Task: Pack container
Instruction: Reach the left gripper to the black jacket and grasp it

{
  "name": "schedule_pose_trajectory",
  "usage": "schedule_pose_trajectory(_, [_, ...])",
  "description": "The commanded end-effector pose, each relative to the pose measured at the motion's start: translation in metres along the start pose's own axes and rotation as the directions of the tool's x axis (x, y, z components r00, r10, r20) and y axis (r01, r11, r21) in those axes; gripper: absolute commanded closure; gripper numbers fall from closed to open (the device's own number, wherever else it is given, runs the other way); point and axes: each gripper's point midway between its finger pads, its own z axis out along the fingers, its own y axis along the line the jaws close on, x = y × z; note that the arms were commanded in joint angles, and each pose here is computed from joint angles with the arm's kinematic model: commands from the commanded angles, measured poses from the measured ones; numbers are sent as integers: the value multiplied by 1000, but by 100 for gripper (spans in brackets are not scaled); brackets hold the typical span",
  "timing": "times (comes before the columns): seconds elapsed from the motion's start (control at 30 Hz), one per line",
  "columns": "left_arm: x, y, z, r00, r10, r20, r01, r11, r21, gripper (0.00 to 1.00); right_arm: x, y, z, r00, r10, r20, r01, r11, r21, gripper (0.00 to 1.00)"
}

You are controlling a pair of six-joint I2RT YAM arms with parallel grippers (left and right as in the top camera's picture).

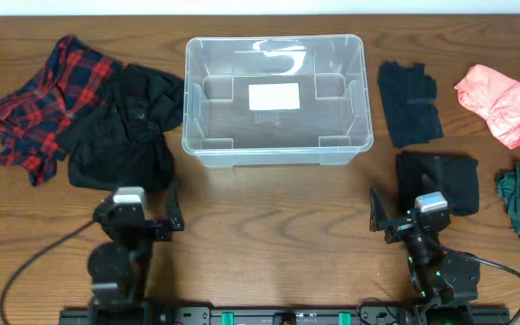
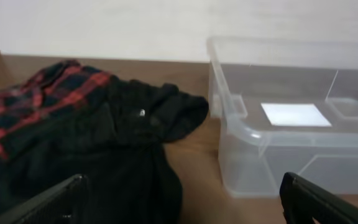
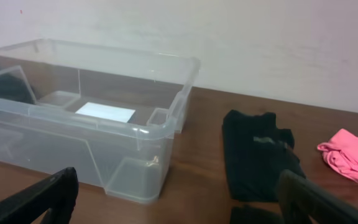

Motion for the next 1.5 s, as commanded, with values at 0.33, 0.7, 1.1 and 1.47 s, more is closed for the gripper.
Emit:
schedule_pose_trajectory(0.33, [-101, 9, 24, 879, -3, -477, -40, 996, -81, 2, 1, -4, 0, 1000, 15, 3, -15, 1000, 17, 1])
schedule_pose_trajectory(0.7, [-49, 41, 74, 704, -6, -710, -159, 973, -166, 2, 1, -4, 0, 1000, 15, 3, -15, 1000, 17, 1])
schedule_pose_trajectory(1.1, [-10, 48, 135, 668, -2, -744, -161, 976, -147, 2, 1, -4, 0, 1000, 15, 3, -15, 1000, 17, 1])
schedule_pose_trajectory(1.47, [35, 58, 158, 572, 52, -819, -210, 974, -85, 2, 1, -4, 0, 1000, 15, 3, -15, 1000, 16, 1])
